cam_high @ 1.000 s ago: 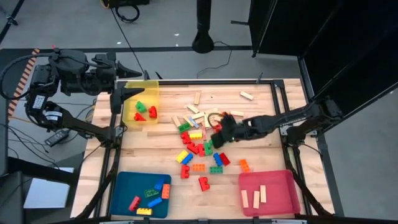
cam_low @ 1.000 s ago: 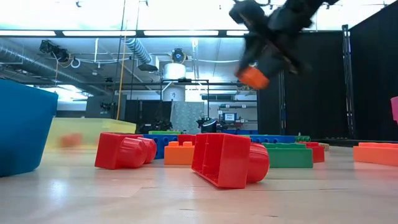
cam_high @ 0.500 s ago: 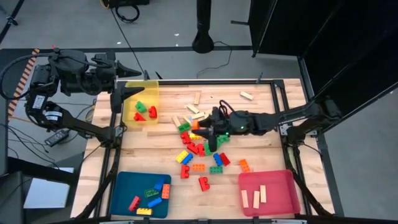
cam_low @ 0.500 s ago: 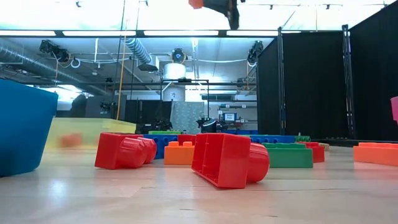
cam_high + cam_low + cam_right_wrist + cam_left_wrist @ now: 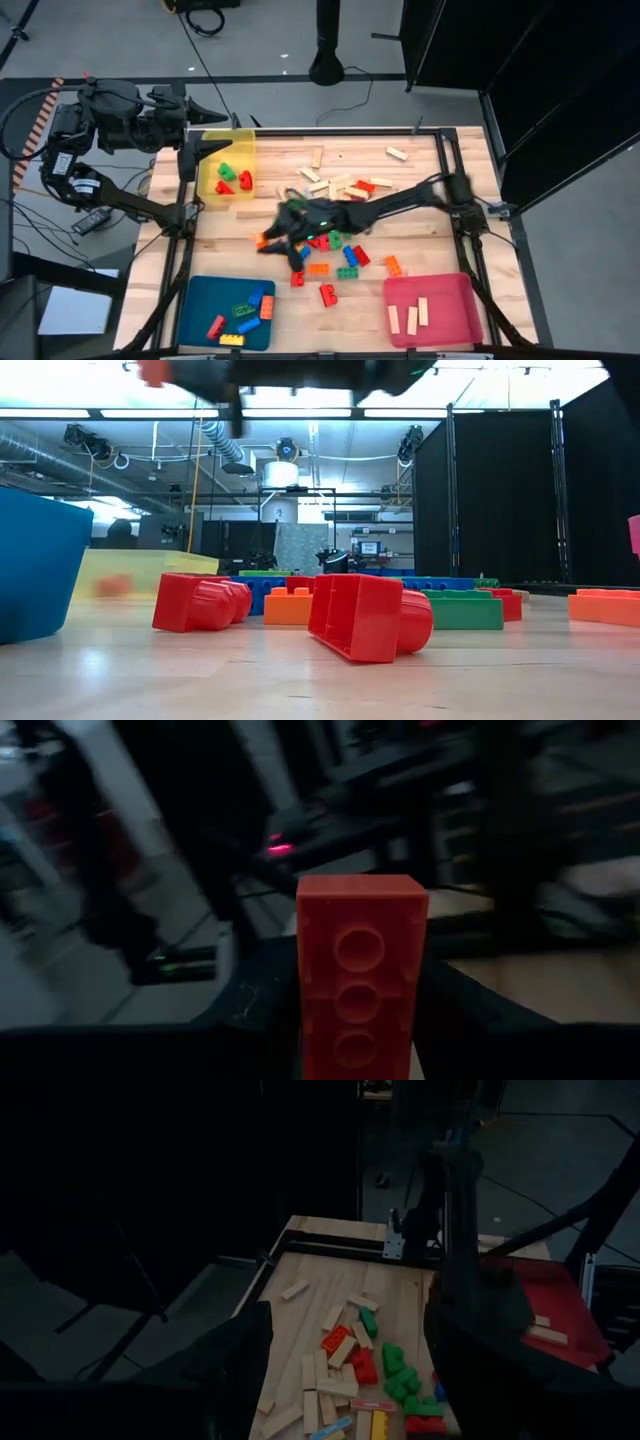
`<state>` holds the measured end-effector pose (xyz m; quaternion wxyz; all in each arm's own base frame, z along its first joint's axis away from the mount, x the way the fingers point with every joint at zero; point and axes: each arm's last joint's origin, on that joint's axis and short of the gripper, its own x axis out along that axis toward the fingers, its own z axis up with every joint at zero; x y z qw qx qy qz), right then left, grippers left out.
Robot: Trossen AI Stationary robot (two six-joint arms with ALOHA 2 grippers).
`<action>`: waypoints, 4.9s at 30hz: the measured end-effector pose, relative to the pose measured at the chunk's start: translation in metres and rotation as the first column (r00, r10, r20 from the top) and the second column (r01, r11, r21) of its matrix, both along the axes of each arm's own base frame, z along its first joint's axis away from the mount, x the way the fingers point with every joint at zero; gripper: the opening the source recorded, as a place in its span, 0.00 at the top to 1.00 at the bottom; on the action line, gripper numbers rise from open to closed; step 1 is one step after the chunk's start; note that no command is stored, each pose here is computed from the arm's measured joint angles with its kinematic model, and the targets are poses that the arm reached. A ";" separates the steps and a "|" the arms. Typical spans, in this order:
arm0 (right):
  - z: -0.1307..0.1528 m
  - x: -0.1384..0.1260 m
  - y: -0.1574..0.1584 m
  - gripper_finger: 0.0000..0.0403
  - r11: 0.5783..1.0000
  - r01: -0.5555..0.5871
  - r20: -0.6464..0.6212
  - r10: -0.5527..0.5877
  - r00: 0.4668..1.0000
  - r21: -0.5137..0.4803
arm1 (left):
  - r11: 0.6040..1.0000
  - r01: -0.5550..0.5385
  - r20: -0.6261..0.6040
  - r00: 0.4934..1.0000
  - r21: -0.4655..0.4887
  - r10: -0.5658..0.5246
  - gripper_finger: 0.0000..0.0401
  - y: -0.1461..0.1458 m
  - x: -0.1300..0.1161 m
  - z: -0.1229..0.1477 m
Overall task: Sort blocks by size
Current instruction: Put the orange game piece into the blue bin, then put the blue game piece into the blue bin
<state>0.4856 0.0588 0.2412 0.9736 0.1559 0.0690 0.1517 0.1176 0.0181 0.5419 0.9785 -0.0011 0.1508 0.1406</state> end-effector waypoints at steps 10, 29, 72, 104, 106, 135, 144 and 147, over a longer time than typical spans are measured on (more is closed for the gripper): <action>-0.038 0.077 0.028 0.62 0.952 -0.304 0.068 0.300 0.951 0.041 | 1.000 -0.002 0.000 1.000 -0.001 0.002 0.33 0.000 0.000 0.000; -0.108 0.099 0.076 0.53 0.925 -0.380 -0.140 0.373 0.917 -0.026 | 1.000 -0.021 0.005 1.000 -0.021 0.021 0.33 0.000 0.000 0.000; -0.029 -0.125 0.025 0.29 0.871 0.406 -0.919 -0.363 0.154 -0.276 | 1.000 -0.026 -0.075 0.997 -0.011 0.025 0.33 0.000 -0.003 -0.007; -0.067 -0.116 0.032 0.97 0.851 0.426 -0.916 -0.386 0.109 -0.308 | 0.999 -0.034 -0.081 0.996 0.016 0.035 0.33 0.001 -0.003 -0.007; -0.055 -0.112 0.030 0.98 0.859 0.420 -0.910 -0.386 0.153 -0.294 | 0.999 -0.034 -0.081 0.996 0.016 0.036 0.33 0.001 -0.003 -0.007; 0.028 -0.076 0.017 0.99 0.918 0.261 -0.714 -0.396 0.577 -0.299 | 0.994 -0.088 -0.088 0.992 0.059 0.093 0.33 0.003 -0.003 -0.007; 0.048 -0.043 0.009 0.99 0.958 0.153 -0.445 -0.250 0.860 -0.241 | 0.993 -0.099 -0.089 0.990 0.065 0.105 0.33 0.003 -0.003 -0.007; 0.049 -0.033 0.007 0.99 0.962 0.136 -0.370 -0.218 0.903 -0.235 | 0.993 -0.102 -0.088 0.990 0.066 0.108 0.33 0.003 -0.004 -0.007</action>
